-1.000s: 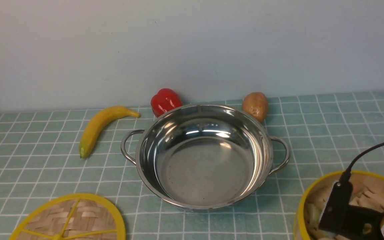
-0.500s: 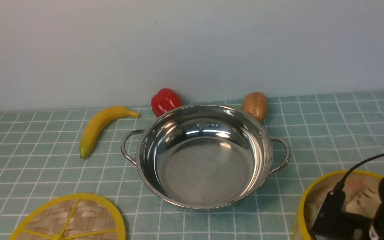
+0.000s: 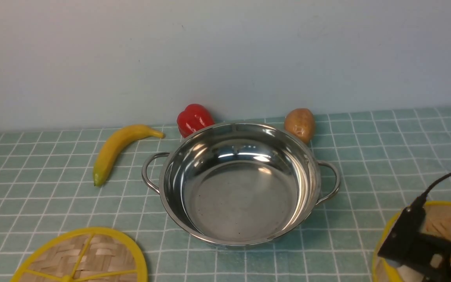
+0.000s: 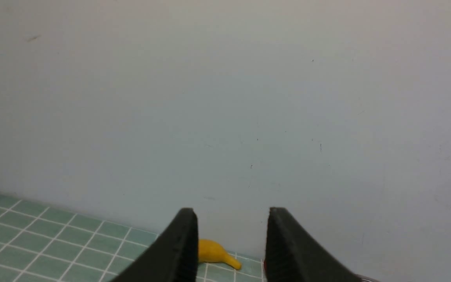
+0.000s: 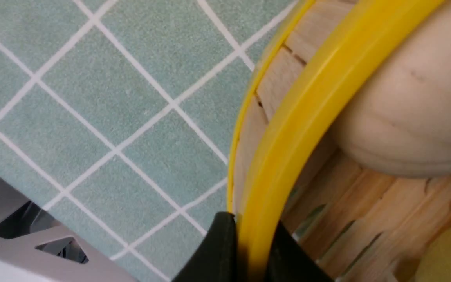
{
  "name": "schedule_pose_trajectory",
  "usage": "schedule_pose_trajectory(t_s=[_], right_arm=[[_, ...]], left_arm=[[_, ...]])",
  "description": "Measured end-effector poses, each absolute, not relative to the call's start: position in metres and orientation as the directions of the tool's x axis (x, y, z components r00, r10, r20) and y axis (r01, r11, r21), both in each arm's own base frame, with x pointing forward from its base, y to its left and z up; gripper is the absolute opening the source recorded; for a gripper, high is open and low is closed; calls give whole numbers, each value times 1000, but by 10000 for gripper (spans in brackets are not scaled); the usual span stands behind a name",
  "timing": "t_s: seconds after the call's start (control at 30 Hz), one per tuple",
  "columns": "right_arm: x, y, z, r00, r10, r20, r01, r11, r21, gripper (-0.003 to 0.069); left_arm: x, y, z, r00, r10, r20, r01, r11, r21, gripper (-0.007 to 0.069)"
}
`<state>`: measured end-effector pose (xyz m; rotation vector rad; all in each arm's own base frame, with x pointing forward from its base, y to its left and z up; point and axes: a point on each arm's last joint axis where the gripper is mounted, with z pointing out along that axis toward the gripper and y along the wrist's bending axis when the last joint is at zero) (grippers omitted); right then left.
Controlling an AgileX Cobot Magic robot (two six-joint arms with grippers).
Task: Place the steamer in the pot on the blue tablecloth, and put the lid on the steamer.
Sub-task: 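Reach for and grasp the rim of the bamboo steamer holding the buns with the right gripper, then place the bamboo steamer basket of food into the steel pot with the right gripper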
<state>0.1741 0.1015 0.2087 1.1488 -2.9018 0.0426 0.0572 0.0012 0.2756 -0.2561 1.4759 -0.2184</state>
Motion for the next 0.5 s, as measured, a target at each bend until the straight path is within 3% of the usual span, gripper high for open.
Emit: schedule_pose_trajectory(t_s=[0.3, 0.5], right_arm=[[214, 120, 292, -616, -765, -187, -752, 642, -147, 81], [249, 162, 312, -490, -842, -228, -830, 530, -175, 81]], left_arm=[[57, 1, 276, 84, -300, -950, -12, 953, -302, 243], [57, 1, 276, 84, -300, -950, -12, 953, -302, 243]])
